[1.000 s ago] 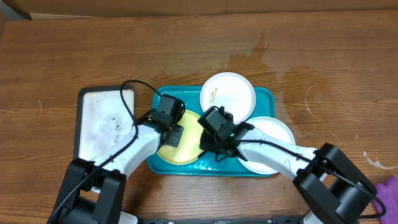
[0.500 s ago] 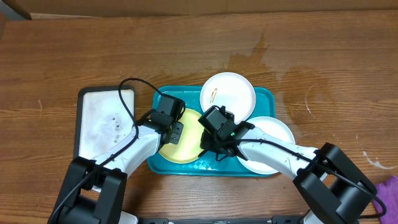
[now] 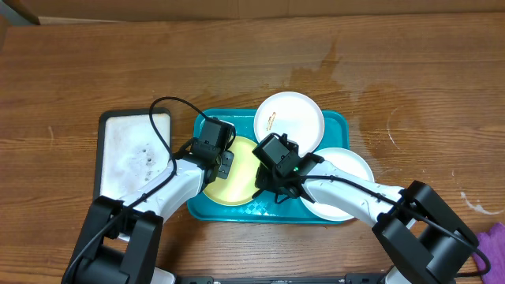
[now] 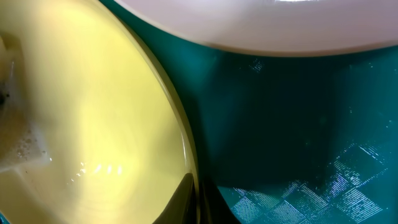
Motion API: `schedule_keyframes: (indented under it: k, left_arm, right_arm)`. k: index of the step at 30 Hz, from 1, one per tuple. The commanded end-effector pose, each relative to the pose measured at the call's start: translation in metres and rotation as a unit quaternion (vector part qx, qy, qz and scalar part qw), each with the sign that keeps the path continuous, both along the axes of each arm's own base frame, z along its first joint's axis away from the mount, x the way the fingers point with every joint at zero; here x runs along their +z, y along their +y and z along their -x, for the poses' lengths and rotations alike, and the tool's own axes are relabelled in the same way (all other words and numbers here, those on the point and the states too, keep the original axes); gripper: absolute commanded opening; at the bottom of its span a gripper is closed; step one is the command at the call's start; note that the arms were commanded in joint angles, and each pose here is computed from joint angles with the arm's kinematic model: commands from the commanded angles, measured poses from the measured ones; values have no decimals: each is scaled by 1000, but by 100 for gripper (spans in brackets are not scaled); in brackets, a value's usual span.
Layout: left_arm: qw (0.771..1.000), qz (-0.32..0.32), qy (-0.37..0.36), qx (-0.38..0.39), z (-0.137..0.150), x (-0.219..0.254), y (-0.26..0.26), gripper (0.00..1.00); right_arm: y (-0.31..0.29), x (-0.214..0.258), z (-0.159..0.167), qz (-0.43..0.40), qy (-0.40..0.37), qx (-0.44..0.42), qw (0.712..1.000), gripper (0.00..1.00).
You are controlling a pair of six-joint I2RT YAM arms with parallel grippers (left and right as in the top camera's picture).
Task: Clean dirty plates on tray and stack at the side
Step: 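Scrub the yellow plate with the sponge while the right gripper holds it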
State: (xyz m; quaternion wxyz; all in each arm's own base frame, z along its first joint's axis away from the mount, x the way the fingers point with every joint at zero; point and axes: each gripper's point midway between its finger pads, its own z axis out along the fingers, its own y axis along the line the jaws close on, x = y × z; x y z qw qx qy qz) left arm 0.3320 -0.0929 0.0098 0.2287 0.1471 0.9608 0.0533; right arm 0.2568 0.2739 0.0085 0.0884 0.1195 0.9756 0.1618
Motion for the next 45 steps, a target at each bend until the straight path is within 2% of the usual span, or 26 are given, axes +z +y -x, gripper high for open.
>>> schedule_keyframes:
  k: [1, 19, 37, 45]
  left_arm:
    - [1000, -9, 2, 5, 1, -7, 5, 8]
    - [1000, -3, -15, 12, -12, -18, 1, 6]
    - [992, -22, -118, 45, -51, 9, 9, 4]
    - [981, 4, -188, 54, -77, 32, 1, 4]
  right_arm:
    - [-10, -6, 0, 20, 1, -8, 1000, 4]
    - [-9, -6, 1, 17, 4, -6, 1000, 4]
    - [-9, -6, 2, 18, 6, -4, 1000, 4]
    - [-7, -6, 3, 18, 6, -1, 1000, 4]
